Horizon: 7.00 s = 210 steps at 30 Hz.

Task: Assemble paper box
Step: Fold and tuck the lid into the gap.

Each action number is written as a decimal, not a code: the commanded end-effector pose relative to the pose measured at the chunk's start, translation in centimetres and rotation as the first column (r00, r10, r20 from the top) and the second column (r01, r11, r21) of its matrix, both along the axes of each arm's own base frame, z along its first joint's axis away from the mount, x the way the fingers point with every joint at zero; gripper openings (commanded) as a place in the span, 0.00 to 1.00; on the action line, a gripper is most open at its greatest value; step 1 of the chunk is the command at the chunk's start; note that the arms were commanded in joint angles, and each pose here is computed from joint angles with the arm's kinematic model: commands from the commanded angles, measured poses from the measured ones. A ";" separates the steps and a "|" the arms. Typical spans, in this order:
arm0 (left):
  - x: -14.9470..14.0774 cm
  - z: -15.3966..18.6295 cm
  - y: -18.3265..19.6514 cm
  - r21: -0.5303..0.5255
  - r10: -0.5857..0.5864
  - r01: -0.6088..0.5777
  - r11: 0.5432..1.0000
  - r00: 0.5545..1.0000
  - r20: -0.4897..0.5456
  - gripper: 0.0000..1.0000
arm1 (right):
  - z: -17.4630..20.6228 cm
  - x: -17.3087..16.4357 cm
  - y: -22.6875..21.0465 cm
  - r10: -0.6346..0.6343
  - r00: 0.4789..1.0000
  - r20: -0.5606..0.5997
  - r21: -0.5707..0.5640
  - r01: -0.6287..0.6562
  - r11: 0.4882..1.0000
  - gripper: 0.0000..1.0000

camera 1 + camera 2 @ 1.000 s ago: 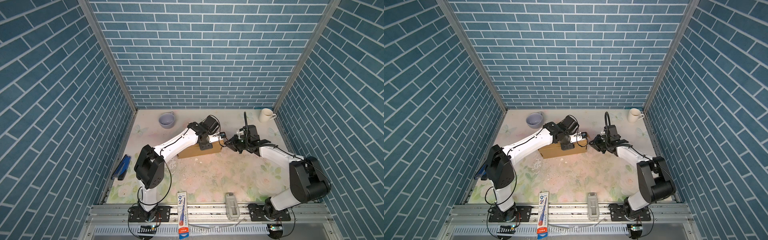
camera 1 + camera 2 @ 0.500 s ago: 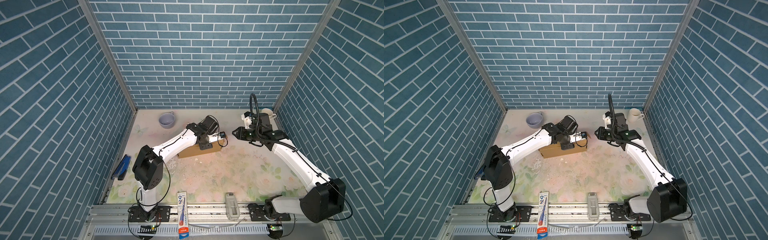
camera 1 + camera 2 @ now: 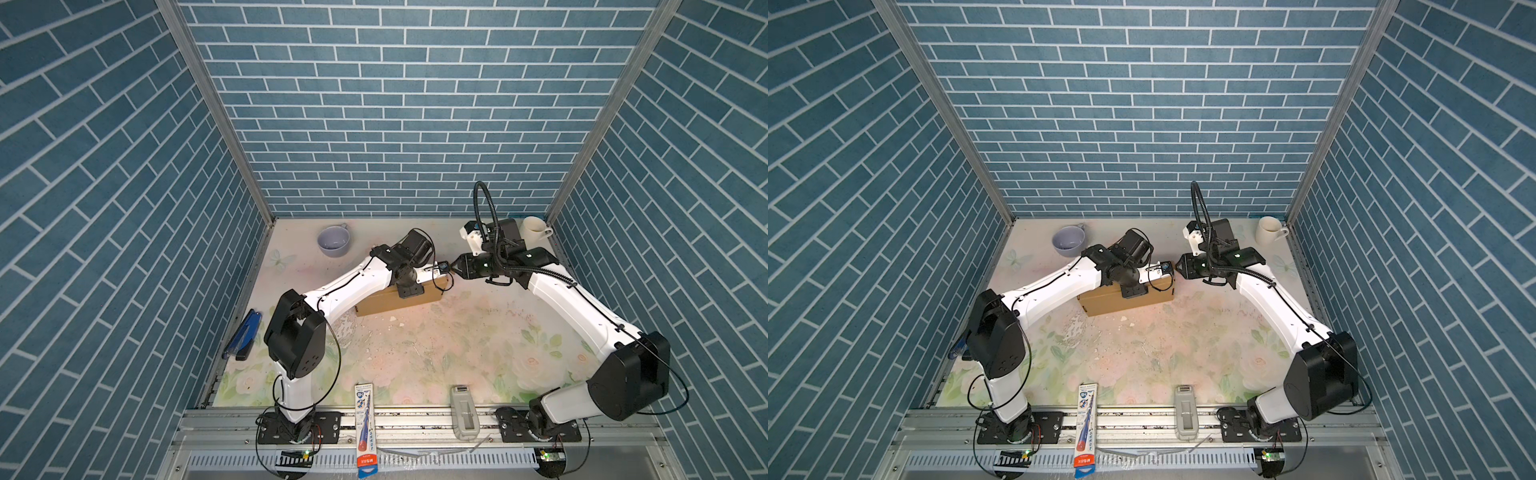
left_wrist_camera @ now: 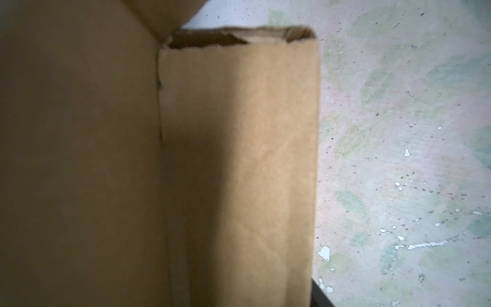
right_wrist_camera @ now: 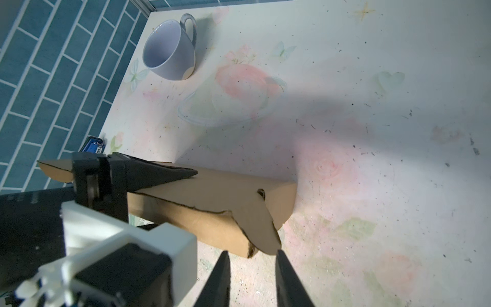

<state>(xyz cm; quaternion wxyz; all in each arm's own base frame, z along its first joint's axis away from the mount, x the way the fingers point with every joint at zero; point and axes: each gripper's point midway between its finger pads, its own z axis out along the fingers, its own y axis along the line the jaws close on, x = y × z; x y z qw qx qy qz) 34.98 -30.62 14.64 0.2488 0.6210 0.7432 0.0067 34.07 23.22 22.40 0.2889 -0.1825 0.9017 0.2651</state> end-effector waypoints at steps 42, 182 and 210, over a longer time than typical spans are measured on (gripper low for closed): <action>0.5 0.2 -0.1 -0.085 -0.017 0.006 0.996 0.992 -0.122 0.62 | -1.2 1.8 2.6 0.047 0.999 0.010 -0.095 -0.045 0.994 0.01; -3.8 3.2 19.4 -0.362 0.834 -0.878 0.312 0.436 -0.338 0.00 | -1.3 0.4 4.6 -0.026 0.995 -0.095 -0.058 0.021 0.998 0.00; -4.0 1.6 20.5 -0.344 0.888 -0.903 0.257 0.361 -0.284 0.00 | -2.0 -1.5 4.5 -0.047 0.996 -0.082 -0.046 0.043 0.998 0.19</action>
